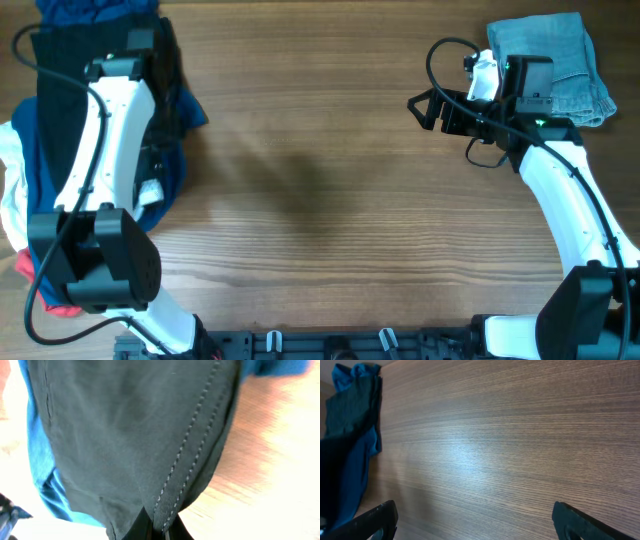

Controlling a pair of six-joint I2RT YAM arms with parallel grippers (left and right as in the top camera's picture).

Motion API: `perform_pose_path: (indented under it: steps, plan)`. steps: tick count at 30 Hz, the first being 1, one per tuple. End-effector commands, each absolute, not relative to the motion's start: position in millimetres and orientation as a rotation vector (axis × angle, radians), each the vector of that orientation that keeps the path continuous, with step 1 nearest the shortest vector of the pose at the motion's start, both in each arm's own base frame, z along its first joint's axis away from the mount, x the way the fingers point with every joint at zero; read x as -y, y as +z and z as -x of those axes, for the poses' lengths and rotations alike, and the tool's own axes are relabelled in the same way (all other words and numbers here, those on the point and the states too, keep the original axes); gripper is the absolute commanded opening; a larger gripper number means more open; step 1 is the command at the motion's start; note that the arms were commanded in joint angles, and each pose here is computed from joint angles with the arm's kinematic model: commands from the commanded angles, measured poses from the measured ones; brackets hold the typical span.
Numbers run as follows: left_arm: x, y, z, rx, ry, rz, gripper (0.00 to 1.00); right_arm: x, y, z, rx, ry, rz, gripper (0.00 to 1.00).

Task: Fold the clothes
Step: 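Grasp the black shorts with the left gripper and drag them rightward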

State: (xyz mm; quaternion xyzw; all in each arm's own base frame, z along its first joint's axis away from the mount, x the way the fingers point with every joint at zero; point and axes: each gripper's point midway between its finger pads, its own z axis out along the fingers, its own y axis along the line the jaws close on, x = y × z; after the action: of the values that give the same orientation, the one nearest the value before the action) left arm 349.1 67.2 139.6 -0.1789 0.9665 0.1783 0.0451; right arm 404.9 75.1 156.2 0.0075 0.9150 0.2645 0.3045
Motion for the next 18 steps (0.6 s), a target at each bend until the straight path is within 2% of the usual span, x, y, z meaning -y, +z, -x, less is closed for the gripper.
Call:
perform_pose_path:
  steps: [1, 6, 9, 14, 18]
  plan:
    - [-41, 149, -360, -2.928, 0.491, 0.475, 0.04, -75, 157, -409, -2.428, 0.692, -0.028, 1.0]
    - [31, 147, -380, -2.896, 0.295, 0.268, 0.04, -75, 162, -410, -2.416, 0.69, -0.025, 0.95]
    - [104, 153, -403, -2.789, 0.091, 0.088, 0.04, -73, 182, -405, -2.378, 0.699, -0.018, 0.94]
    - [226, 184, -428, -2.527, -0.224, -0.154, 0.04, -41, 257, -378, -2.227, 0.624, -0.064, 0.94]
    - [280, 195, -427, -2.418, -0.323, -0.252, 0.04, -14, 312, -347, -2.076, 0.543, -0.129, 0.95]
